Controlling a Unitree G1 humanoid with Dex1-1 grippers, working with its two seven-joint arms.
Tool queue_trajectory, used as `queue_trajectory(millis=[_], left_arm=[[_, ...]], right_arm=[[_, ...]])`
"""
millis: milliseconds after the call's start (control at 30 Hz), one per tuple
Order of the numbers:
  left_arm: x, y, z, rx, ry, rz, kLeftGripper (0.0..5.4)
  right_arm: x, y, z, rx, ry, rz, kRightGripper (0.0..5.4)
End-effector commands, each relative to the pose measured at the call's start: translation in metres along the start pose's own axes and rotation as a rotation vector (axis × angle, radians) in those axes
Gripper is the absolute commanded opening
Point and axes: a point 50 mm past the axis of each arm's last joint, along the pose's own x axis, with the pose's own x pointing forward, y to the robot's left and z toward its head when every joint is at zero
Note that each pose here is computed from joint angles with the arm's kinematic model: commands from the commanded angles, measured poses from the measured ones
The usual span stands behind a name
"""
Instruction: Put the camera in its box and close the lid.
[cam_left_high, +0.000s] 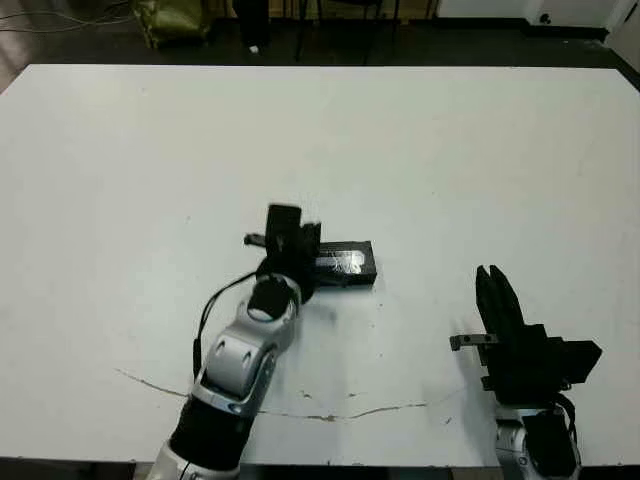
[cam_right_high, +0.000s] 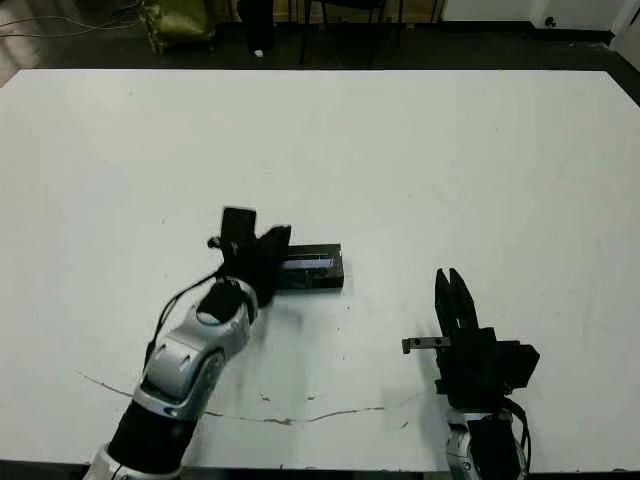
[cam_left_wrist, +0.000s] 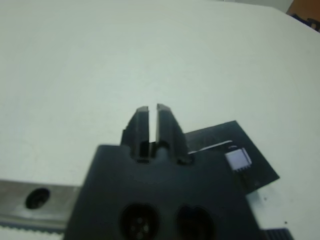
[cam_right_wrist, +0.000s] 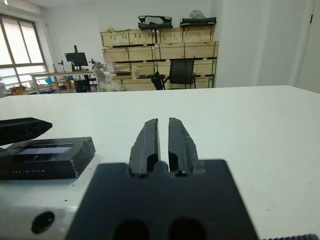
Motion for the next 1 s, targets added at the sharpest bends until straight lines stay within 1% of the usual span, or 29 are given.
queue_trajectory(millis=[33, 267, 400, 467, 533, 567, 700, 833, 900, 1000], left_arm=[[-0.005, -0.003, -0.047, -0.008, 0.183, 0.027, 0.02], [-0.002, 0.004, -0.068, 0.028, 0.266, 0.073, 0.02], [-0.002, 0.01, -0.073, 0.026, 0.269, 0.079, 0.02], [-0.003, 0.013, -0.071, 0.016, 0.252, 0.072, 0.02], [-0.005, 0.015, -0.058, -0.003, 0.204, 0.061, 0.02], [-0.008, 0.016, -0.05, -0.012, 0.158, 0.047, 0.02], [-0.027, 0.03, -0.005, -0.026, -0.046, 0.009, 0.02], [-0.057, 0.056, 0.042, -0.024, -0.288, 0.03, 0.02], [-0.073, 0.072, 0.059, -0.027, -0.391, 0.048, 0.02], [-0.095, 0.093, 0.073, -0.003, -0.516, 0.107, 0.02]], right_arm=[[-0.004, -0.002, -0.004, -0.007, 0.029, 0.0, 0.0], [-0.004, -0.001, -0.003, -0.009, 0.035, 0.0, 0.0], [-0.005, -0.001, -0.003, -0.006, 0.038, 0.001, 0.0], [-0.005, 0.0, -0.003, -0.002, 0.038, 0.0, 0.0], [-0.005, 0.0, -0.003, -0.005, 0.039, -0.002, 0.0], [-0.005, 0.0, -0.002, -0.007, 0.038, -0.003, 0.0], [-0.004, -0.001, -0.003, -0.013, 0.017, 0.005, 0.0], [-0.004, -0.001, -0.001, -0.003, 0.014, -0.001, 0.0], [-0.002, -0.002, 0.003, -0.017, -0.014, 0.011, 0.0], [0.001, -0.004, 0.01, -0.016, -0.057, 0.032, 0.0]])
